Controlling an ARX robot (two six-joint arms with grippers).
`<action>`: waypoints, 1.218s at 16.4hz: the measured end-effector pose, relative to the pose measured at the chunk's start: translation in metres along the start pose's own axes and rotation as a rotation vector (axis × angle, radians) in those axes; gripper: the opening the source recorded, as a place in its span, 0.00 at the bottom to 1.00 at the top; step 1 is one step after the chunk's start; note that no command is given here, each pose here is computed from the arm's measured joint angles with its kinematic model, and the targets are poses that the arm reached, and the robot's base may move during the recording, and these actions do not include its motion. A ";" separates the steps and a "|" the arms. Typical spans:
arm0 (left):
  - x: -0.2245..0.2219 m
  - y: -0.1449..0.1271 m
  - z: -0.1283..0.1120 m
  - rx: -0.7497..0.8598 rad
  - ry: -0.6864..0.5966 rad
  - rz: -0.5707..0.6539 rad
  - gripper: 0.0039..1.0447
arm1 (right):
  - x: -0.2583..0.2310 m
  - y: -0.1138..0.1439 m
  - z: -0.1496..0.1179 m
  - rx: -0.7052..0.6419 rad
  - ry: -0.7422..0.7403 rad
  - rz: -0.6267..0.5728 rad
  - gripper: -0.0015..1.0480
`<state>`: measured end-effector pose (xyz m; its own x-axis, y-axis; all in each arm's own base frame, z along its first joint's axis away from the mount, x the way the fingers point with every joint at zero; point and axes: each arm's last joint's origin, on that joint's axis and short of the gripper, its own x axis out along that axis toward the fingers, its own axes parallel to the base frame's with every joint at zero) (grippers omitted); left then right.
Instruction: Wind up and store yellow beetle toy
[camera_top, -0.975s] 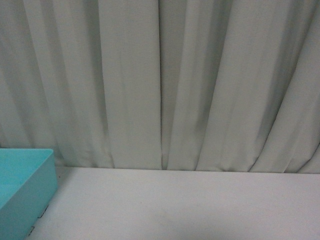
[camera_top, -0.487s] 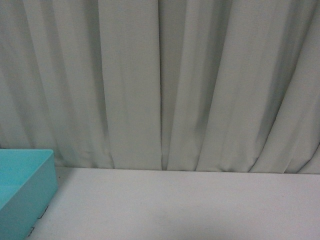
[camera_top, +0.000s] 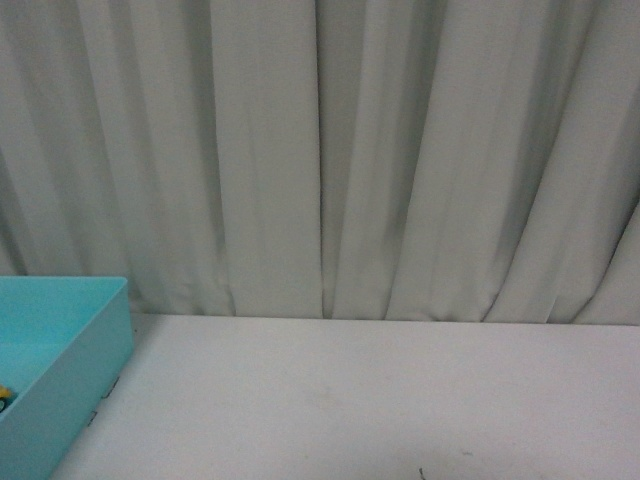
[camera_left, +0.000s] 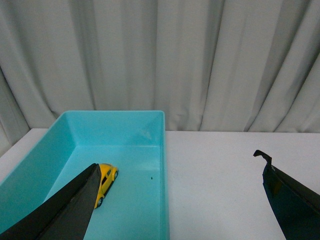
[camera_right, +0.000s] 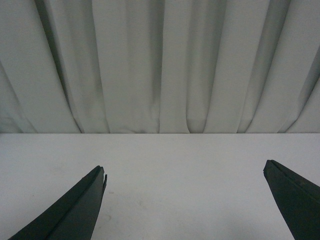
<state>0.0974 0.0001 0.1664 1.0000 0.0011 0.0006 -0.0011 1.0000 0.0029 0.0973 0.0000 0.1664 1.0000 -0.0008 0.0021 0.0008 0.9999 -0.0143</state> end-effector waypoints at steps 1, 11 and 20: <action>0.000 0.000 0.000 0.000 -0.002 0.000 0.94 | 0.000 0.000 0.000 0.000 -0.002 0.000 0.94; 0.000 0.000 0.000 0.000 -0.001 0.000 0.94 | 0.000 0.000 0.000 0.000 0.000 0.000 0.94; 0.000 0.000 0.000 0.000 -0.002 0.000 0.94 | 0.000 0.000 0.000 0.000 -0.002 0.000 0.94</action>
<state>0.0974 0.0001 0.1666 1.0000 0.0011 0.0029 -0.0012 1.0000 0.0032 0.0972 0.0000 0.1666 1.0000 -0.0004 0.0036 0.0004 0.9999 -0.0143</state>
